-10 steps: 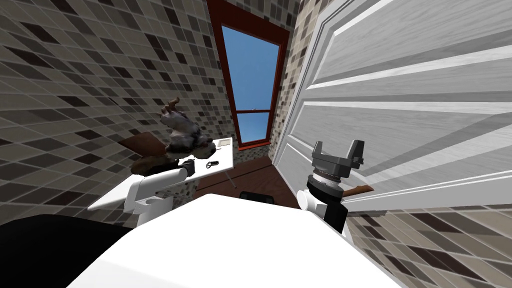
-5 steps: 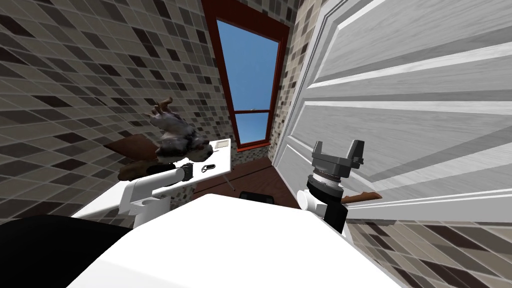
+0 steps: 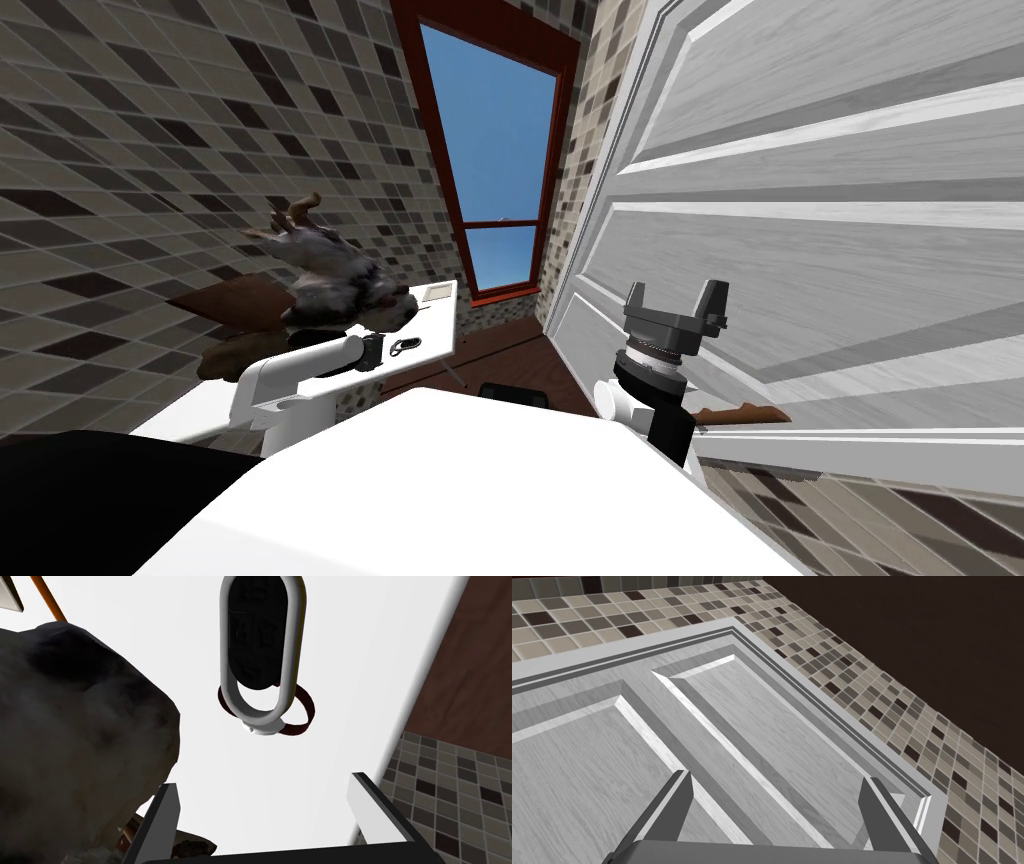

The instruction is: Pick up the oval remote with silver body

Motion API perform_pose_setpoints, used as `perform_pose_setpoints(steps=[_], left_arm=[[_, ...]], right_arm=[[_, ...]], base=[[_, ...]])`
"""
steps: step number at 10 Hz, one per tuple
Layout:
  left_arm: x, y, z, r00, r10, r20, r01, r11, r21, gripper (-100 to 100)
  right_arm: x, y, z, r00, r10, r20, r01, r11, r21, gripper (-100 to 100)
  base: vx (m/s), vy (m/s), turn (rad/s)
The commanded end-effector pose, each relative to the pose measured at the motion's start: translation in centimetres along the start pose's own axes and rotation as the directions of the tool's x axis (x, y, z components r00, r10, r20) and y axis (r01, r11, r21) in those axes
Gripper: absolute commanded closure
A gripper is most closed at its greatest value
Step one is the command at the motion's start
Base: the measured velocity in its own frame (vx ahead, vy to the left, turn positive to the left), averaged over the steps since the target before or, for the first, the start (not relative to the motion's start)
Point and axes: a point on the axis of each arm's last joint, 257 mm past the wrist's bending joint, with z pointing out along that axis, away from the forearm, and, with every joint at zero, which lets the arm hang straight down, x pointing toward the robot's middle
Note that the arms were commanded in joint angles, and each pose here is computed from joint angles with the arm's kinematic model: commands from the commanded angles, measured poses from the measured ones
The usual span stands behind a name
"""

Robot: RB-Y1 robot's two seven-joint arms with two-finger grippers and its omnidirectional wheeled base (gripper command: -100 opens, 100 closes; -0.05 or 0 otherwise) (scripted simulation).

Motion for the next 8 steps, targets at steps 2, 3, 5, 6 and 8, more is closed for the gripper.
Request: perform_pose_setpoints(steps=[2, 3, 5, 6, 8], left_arm=[[-0.5, 1.5, 0.0, 1.000, 0.001, -0.010, -0.001, 0.998, -0.060, -100], [-0.7, 2.4, 0.0, 1.000, 0.001, -0.018, -0.002, 0.995, -0.100, -100], [-0.9, 3.4, 0.0, 1.000, 0.000, -0.028, -0.004, 0.990, -0.142, -100], [-1.1, 4.2, 0.0, 0.999, 0.000, -0.036, -0.006, 0.985, -0.172, -100], [-1.2, 5.1, -0.1, 0.999, -0.001, -0.045, -0.008, 0.978, -0.208, -100]], right_arm=[[0.0, 0.0, 0.0, 1.000, 0.000, 0.000, 0.000, 1.000, 0.000, 0], [0.0, 0.0, 0.0, 1.000, 0.000, 0.000, 0.000, 1.000, 0.000, 0], [0.0, 0.0, 0.0, 1.000, 0.000, 0.000, 0.000, 1.000, 0.000, 0], [0.0, 0.0, 0.0, 1.000, 0.000, 0.000, 0.000, 1.000, 0.000, 0], [0.0, 0.0, 0.0, 1.000, 0.000, 0.000, 0.000, 1.000, 0.000, 0]], base=[[0.093, -0.013, 0.000], [0.092, -0.025, -0.001], [0.080, -0.011, 0.004], [0.111, -0.016, 0.003], [0.118, -0.020, 0.009]])
